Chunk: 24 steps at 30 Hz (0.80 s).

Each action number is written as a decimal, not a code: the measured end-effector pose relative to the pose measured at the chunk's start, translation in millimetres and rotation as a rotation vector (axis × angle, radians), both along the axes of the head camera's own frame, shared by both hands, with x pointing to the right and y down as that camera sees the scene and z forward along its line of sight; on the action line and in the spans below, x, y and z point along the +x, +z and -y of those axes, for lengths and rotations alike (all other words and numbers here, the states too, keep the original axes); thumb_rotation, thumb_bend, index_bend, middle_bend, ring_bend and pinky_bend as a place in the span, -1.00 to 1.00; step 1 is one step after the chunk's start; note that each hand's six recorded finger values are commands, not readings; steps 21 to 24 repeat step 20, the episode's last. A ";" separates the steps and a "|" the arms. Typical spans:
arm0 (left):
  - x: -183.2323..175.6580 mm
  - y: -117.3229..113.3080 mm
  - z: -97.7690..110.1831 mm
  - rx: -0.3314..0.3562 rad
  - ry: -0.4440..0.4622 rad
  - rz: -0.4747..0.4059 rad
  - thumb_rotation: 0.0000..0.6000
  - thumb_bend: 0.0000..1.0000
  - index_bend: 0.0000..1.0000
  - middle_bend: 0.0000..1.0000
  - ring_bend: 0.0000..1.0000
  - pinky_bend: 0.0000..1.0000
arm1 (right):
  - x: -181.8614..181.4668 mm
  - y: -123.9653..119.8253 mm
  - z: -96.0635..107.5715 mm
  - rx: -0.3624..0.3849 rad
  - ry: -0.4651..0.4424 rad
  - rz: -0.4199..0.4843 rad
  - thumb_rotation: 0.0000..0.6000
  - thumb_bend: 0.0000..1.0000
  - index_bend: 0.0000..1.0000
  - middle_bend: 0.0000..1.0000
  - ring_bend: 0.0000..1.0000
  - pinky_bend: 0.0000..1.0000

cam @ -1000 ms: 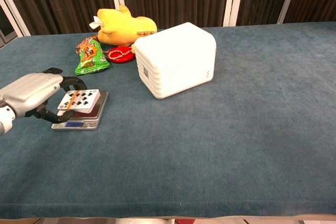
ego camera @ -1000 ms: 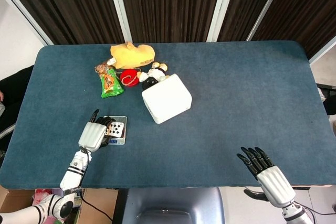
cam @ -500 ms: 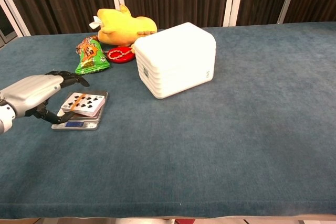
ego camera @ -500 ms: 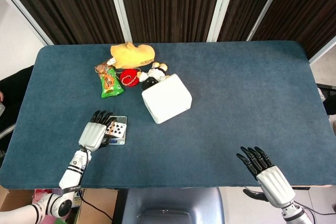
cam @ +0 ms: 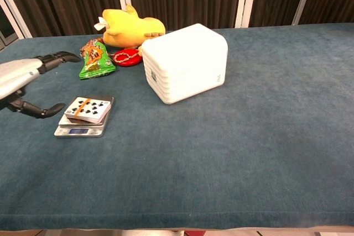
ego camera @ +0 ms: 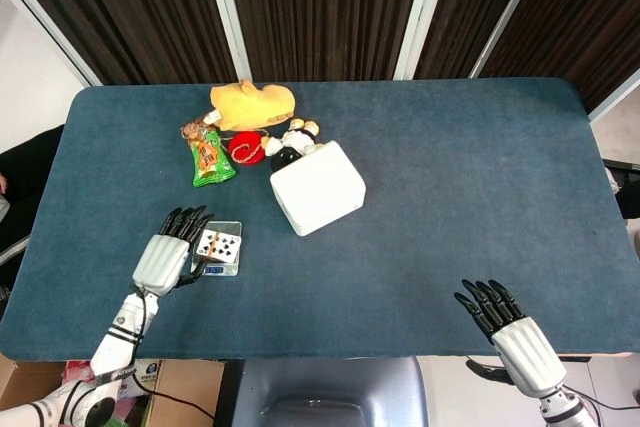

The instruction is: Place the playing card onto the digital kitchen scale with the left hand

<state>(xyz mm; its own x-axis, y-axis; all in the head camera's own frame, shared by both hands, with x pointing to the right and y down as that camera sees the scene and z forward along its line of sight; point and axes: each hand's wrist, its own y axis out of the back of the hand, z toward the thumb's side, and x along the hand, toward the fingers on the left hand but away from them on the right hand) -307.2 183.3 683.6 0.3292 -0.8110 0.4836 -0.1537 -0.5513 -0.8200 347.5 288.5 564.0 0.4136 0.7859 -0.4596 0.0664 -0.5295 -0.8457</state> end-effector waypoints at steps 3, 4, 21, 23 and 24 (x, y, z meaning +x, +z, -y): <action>-22.1 -21.3 -13.0 0.023 -0.002 -0.019 1.00 -0.29 -0.85 -1.00 -1.00 -1.00 | 4.1 -0.1 1.2 0.000 0.022 -0.019 1.00 -0.68 -1.00 -1.00 -1.00 -1.00; -31.3 -28.3 -18.8 0.037 -0.001 -0.010 1.00 -0.29 -0.86 -1.00 -1.00 -1.00 | 5.4 -0.3 2.5 0.009 0.029 -0.029 1.00 -0.68 -1.00 -1.00 -1.00 -1.00; -117.6 -87.0 -81.2 0.042 -0.058 0.112 1.00 -0.27 -0.85 -1.00 -1.00 -1.00 | -0.6 0.7 -2.9 0.068 0.020 -0.080 1.00 -0.68 -1.00 -1.00 -1.00 -1.00; -117.6 -87.0 -81.2 0.042 -0.058 0.112 1.00 -0.27 -0.85 -1.00 -1.00 -1.00 | -0.6 0.7 -2.9 0.068 0.020 -0.080 1.00 -0.68 -1.00 -1.00 -1.00 -1.00; -117.6 -87.0 -81.2 0.042 -0.058 0.112 1.00 -0.27 -0.85 -1.00 -1.00 -1.00 | -0.6 0.7 -2.9 0.068 0.020 -0.080 1.00 -0.68 -1.00 -1.00 -1.00 -1.00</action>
